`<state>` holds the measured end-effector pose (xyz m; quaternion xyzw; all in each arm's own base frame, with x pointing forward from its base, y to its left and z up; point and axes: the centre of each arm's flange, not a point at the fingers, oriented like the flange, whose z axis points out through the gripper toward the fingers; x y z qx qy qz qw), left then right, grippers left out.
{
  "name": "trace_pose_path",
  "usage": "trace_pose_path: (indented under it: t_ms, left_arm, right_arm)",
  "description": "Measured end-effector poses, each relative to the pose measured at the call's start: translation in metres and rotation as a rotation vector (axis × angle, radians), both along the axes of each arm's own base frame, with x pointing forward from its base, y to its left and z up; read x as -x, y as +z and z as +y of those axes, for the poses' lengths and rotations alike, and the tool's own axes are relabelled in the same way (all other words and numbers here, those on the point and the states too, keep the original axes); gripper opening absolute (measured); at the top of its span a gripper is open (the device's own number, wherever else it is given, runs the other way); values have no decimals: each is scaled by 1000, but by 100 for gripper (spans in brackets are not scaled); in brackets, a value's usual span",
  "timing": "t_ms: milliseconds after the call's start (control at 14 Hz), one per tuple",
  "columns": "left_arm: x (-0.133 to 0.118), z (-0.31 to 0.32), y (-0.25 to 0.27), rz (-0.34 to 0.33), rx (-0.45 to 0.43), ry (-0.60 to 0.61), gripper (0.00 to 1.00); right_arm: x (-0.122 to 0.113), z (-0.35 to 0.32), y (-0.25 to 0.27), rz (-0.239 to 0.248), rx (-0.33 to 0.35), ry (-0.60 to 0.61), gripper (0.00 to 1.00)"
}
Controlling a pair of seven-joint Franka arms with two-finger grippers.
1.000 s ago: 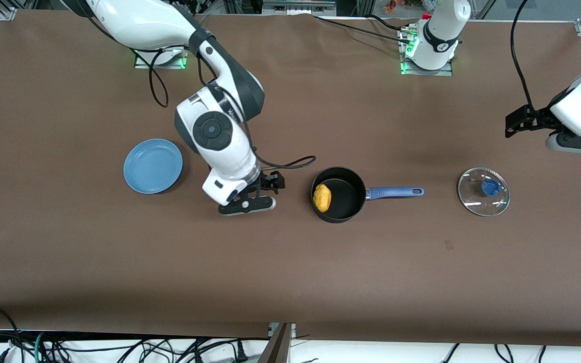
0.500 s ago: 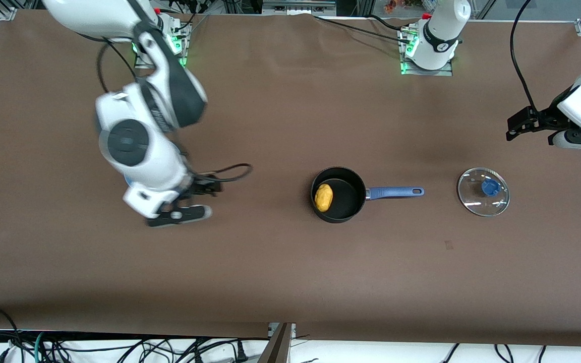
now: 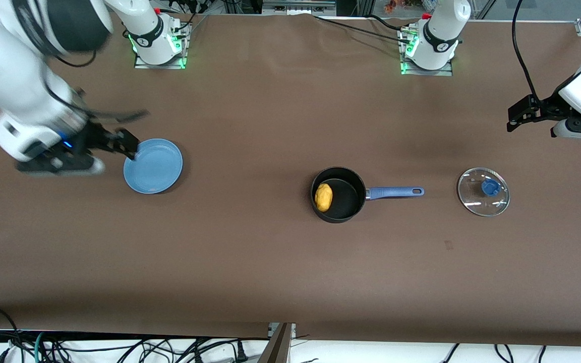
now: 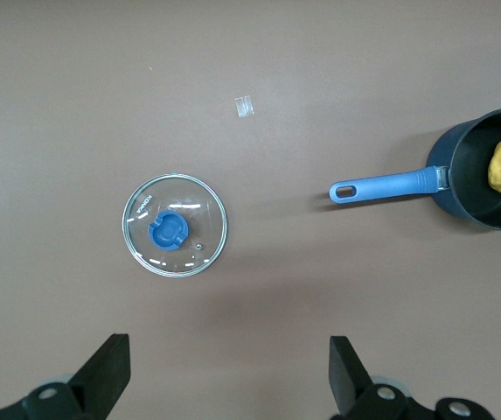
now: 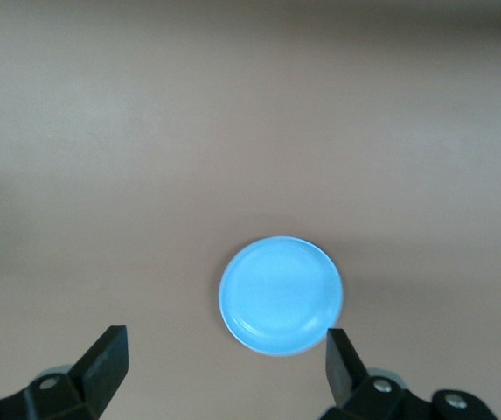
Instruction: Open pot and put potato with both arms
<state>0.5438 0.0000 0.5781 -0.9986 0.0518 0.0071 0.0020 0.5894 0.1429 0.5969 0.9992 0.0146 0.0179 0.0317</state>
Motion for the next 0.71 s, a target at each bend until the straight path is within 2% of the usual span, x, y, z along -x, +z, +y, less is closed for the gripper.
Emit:
trace_pose_path:
  t_ms: [143,214,429,714]
  left_arm:
    - [-2,5,-3,4,0,9,100]
    - [-4,8,0,-2,1,13,100]
    - [-10,11,14,-34,1,20,100]
    - [-14,11,13,-32,2,20,100]
  right_arm:
    - [21,-24,23,-4,13,-22,100]
    - [24,-40,24,3,18,7,100]
    - [19,-79,11,46,28,82,100]
    - [17,-79,6,54,28,85,100]
